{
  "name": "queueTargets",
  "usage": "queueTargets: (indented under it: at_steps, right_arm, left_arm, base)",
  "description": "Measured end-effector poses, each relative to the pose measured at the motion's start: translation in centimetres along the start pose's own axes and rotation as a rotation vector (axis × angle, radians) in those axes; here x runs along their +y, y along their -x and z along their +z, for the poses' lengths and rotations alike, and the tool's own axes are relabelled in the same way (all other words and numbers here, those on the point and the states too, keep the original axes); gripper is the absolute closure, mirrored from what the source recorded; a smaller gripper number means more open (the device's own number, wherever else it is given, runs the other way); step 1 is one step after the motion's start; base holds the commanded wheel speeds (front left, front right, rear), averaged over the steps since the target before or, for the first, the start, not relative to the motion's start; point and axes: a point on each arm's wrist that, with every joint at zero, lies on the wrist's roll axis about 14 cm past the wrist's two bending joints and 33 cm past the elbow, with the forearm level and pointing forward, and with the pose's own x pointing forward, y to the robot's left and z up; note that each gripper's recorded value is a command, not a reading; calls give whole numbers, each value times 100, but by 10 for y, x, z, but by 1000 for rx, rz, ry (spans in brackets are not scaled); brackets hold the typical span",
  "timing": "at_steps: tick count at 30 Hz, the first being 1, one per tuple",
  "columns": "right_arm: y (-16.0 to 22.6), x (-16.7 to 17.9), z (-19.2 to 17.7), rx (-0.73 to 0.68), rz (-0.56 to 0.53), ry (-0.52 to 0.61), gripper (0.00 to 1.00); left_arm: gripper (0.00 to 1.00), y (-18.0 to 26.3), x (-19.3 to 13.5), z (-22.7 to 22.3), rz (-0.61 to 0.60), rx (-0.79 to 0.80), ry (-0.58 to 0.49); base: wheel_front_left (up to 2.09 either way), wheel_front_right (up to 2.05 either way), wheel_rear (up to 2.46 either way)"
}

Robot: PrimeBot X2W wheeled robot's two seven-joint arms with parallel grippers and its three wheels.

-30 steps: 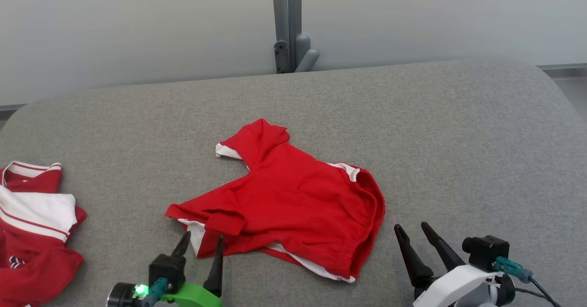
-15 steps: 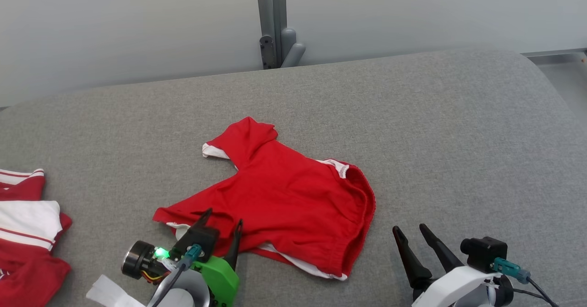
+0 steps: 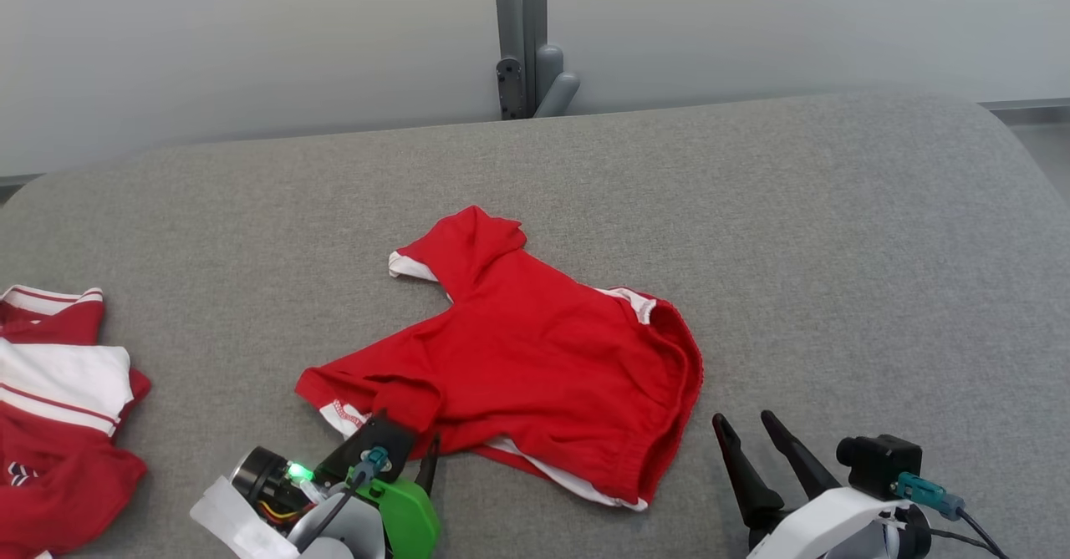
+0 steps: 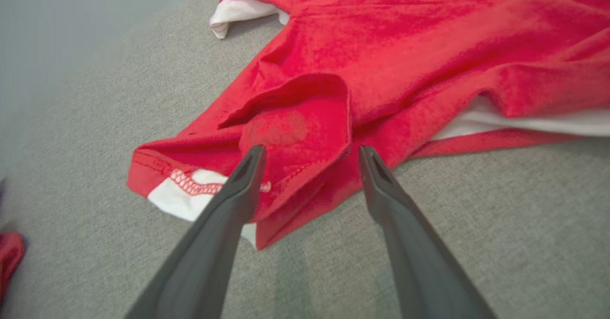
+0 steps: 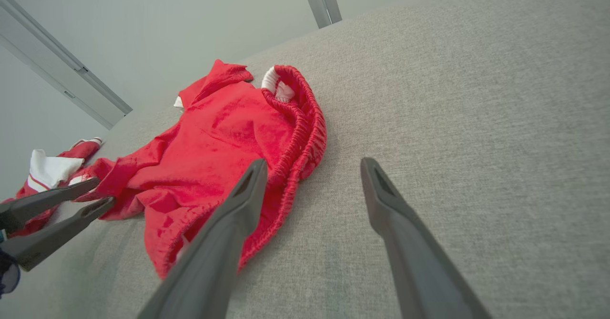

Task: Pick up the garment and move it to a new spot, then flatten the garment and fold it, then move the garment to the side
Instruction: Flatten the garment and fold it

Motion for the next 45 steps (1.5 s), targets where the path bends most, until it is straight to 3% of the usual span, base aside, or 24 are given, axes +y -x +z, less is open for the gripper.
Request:
queueTargets:
  at_steps: [2, 3, 4, 5, 6, 16, 22, 30, 35, 36, 37, 38, 45]
  right_arm:
    - [-2, 2, -1, 4, 6, -1, 0]
    - [-2, 2, -1, 5, 8, -1, 0]
    - [-3, 3, -2, 7, 9, -1, 0]
    - [-3, 3, -3, 10, 10, -1, 0]
    - [-4, 3, -3, 11, 11, -2, 0]
    - [-6, -2, -2, 11, -2, -5, 0]
    - [-8, -8, -3, 15, -21, -16, 0]
    - [-23, -8, -4, 25, -11, -19, 0]
    - [-27, -20, -6, 37, -33, -13, 0]
    - [-27, -24, -6, 39, -39, -11, 0]
    - [-27, -27, -5, 40, -47, -10, 0]
    - [-27, -30, -6, 43, -53, -9, 0]
    - [-25, -23, -4, 37, -33, -8, 0]
  left_arm:
    - [2, 2, -2, -2, -5, 11, 2]
    - [20, 2, -3, -3, -8, 15, 2]
    - [85, 2, -4, -3, -10, 20, 4]
    - [85, 3, -4, -6, -12, 29, 5]
    - [100, 3, -4, -8, -13, 32, 9]
    - [100, -5, -7, 40, -38, -148, 138]
    - [100, -8, 32, 111, 58, -386, 298]
    - [100, -31, 110, 60, 301, -252, 454]
    - [100, -52, 119, 31, 346, -179, 473]
    - [63, -56, 120, 28, 350, -175, 474]
    - [9, -60, 120, 28, 351, -174, 470]
    - [0, -64, 120, 25, 353, -167, 472]
    - [0, -66, 110, 4, 366, -124, 492]
  base:
    - [0, 0, 0]
    - [0, 0, 0]
    - [0, 0, 0]
    - [0, 0, 0]
    - [0, 0, 0]
    - [0, 0, 0]
    - [0, 0, 0]
    - [0, 0, 0]
    - [0, 0, 0]
    - [0, 0, 0]
    - [0, 0, 0]
    - [0, 0, 0]
    - [0, 0, 0]
